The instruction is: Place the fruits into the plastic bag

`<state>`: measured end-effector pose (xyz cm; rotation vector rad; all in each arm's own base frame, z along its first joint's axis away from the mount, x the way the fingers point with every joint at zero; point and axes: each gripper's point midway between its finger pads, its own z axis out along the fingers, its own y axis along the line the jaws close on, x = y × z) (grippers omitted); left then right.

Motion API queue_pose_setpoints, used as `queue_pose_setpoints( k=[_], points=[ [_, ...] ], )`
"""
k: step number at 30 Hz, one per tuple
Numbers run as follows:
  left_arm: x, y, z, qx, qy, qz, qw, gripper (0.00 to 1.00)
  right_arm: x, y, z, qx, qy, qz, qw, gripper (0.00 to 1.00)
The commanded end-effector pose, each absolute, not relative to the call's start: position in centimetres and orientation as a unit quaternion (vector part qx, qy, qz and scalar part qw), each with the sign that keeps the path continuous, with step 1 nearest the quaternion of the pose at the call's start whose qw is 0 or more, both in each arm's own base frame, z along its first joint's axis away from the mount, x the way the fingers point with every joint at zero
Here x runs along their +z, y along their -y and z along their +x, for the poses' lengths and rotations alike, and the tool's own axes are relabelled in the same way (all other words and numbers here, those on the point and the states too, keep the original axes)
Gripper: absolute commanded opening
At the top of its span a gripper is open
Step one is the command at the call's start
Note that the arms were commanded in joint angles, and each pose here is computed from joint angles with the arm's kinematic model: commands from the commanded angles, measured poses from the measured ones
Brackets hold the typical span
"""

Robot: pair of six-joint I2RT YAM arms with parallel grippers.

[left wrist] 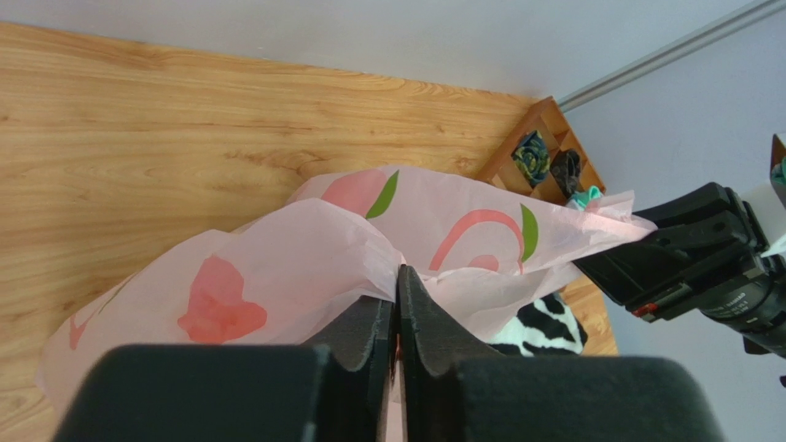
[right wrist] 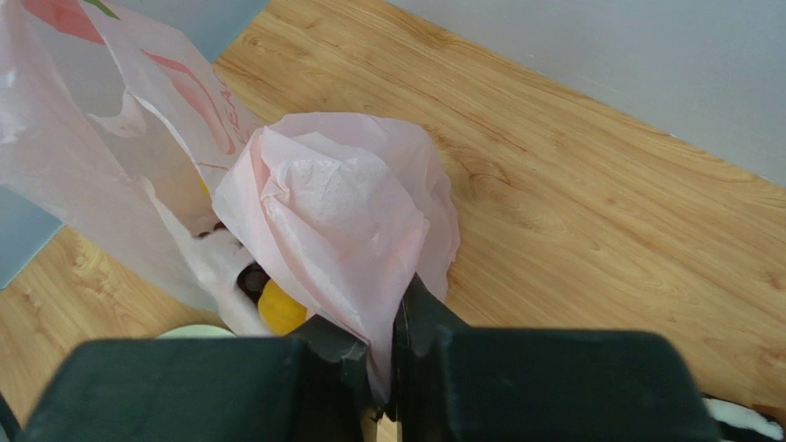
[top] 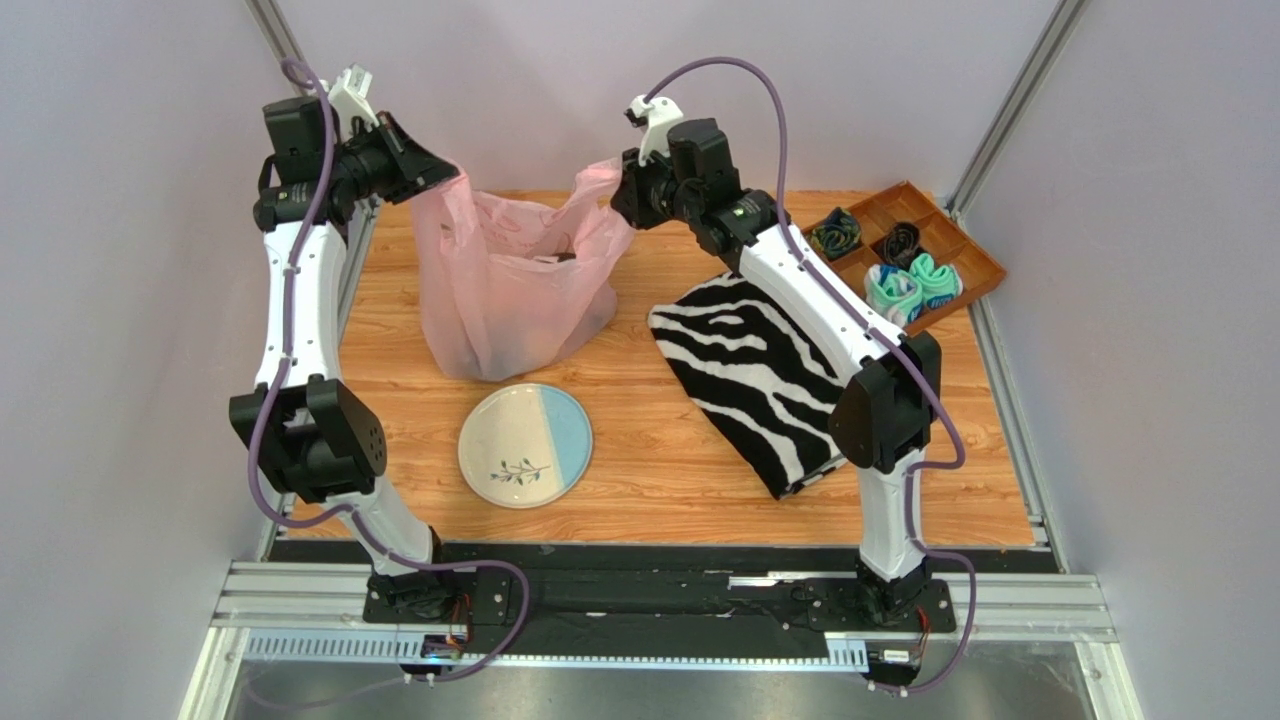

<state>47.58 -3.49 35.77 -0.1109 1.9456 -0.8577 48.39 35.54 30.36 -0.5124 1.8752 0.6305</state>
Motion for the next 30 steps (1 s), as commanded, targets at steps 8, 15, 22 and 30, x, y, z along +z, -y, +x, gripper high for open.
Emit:
queue_pose_setpoints(
  k=[8, 15, 22, 30],
  points=[
    [38.9, 2.3, 44.7, -0.261, -0.774, 0.025, 0.577, 0.95, 33.6, -37.0, 46.5, 0.321, -0.742, -0.257, 0.529, 0.74],
    [41.1, 0.8, 40.9, -0.189, -0.751, 0.009, 0.633, 0.95, 36.1, -35.9, 44.2, 0.326, -0.721, -0.273, 0.547, 0.80],
    [41.3, -0.9, 36.8, -0.124, -0.728, -0.032, 0.674, 0.96, 38.8, -32.3, 41.1, 0.305, -0.709, -0.252, 0.584, 0.81],
    [38.4, 1.1, 31.5, -0.133, -0.715, -0.013, 0.687, 0.97, 38.9, -22.2, 37.8, 0.238, -0.720, -0.139, 0.637, 0.81]
  ],
)
